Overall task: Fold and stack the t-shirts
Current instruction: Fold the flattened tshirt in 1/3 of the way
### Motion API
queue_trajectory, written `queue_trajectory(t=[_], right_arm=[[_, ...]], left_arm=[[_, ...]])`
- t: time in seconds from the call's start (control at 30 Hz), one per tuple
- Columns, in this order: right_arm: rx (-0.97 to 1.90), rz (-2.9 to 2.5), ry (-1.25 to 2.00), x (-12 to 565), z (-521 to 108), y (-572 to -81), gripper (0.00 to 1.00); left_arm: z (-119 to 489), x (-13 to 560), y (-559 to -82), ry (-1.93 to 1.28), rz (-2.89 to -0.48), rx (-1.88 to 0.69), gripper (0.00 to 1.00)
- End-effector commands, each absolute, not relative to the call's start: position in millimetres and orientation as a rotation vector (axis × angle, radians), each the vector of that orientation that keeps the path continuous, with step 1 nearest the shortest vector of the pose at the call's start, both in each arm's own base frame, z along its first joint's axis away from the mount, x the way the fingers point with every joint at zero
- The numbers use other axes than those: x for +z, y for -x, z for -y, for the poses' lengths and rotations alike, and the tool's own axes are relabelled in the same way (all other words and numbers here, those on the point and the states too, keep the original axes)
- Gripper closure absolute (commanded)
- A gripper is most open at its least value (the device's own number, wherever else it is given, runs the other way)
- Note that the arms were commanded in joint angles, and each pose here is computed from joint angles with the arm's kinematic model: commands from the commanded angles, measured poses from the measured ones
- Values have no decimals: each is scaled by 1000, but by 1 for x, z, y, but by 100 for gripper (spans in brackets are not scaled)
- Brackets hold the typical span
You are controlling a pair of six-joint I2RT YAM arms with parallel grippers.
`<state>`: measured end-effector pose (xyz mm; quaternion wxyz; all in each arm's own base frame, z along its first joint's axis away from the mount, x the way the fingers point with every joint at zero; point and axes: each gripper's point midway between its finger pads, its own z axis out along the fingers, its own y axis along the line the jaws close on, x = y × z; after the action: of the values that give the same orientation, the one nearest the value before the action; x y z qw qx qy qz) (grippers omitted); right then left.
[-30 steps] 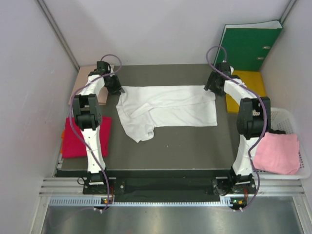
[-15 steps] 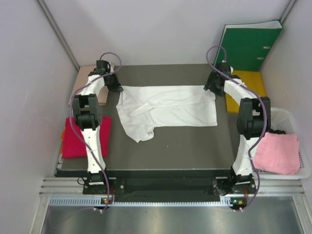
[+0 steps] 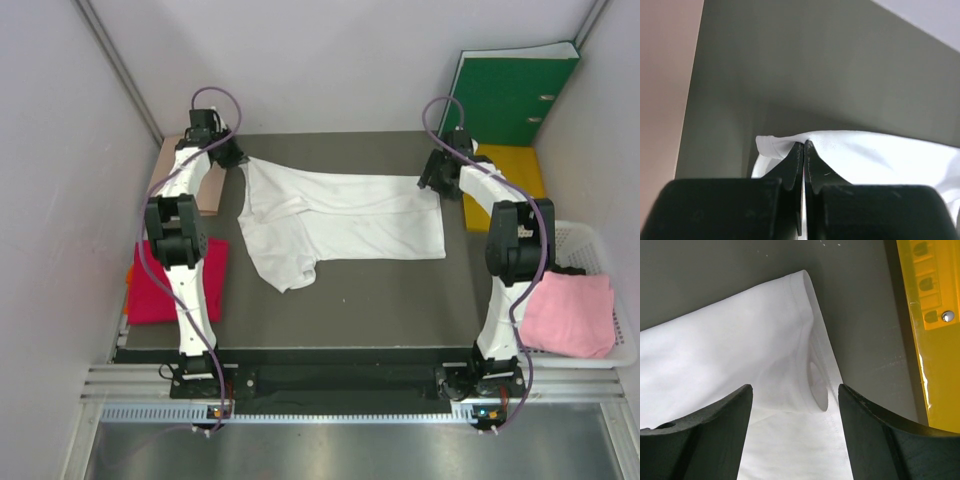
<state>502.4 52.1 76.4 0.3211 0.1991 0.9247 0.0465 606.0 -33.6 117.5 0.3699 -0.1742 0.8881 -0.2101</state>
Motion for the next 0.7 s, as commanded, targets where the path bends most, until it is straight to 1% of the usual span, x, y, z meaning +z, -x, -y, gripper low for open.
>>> queue_trajectory(t=[0.0,0.07,0.1,0.13,0.2,0.23,0.27,0.3,0.33,0.4,0.43,0.47,0.5,0.53,0.63,0.67], right_arm=[[133,-2376,-505,102,-50,-504,31],[132,-2372,-502,106,-49,-503,31],[129,-2374,-506,105,-48,-502,30],[129,-2371,-504,106,-48,-502,31],[130,-2370,-502,107,-49,-501,31],[134,-2367,-503,109,-49,-501,30],[133,-2365,-503,110,-49,-500,31],[133,-2364,-503,111,-49,-500,31],[131,-2363,-501,111,-48,-500,31],[133,-2359,-503,111,-48,-498,31],[133,-2365,-505,109,-48,-496,31],[136,-2359,-506,110,-48,-496,31],[136,-2364,-506,108,-48,-494,31],[144,-2364,-510,107,-49,-494,31],[155,-2372,-511,102,-52,-493,31],[156,-2375,-510,101,-52,-492,31]], left_arm=[[22,150,-637,480,-2137,-548,100],[22,139,-643,507,-2141,-562,100],[21,142,-648,510,-2125,-568,100],[20,130,-650,524,-2139,-574,100],[20,131,-656,531,-2130,-600,99],[21,128,-656,532,-2138,-616,80],[24,121,-655,531,-2158,-631,20],[26,123,-654,520,-2160,-638,1],[27,136,-652,502,-2144,-645,1],[32,136,-643,478,-2148,-662,1],[34,157,-637,455,-2125,-672,1],[37,149,-628,449,-2149,-672,1],[43,154,-624,419,-2143,-674,1],[50,172,-618,378,-2125,-670,1],[75,162,-596,239,-2209,-629,1],[76,154,-592,186,-2235,-612,5]])
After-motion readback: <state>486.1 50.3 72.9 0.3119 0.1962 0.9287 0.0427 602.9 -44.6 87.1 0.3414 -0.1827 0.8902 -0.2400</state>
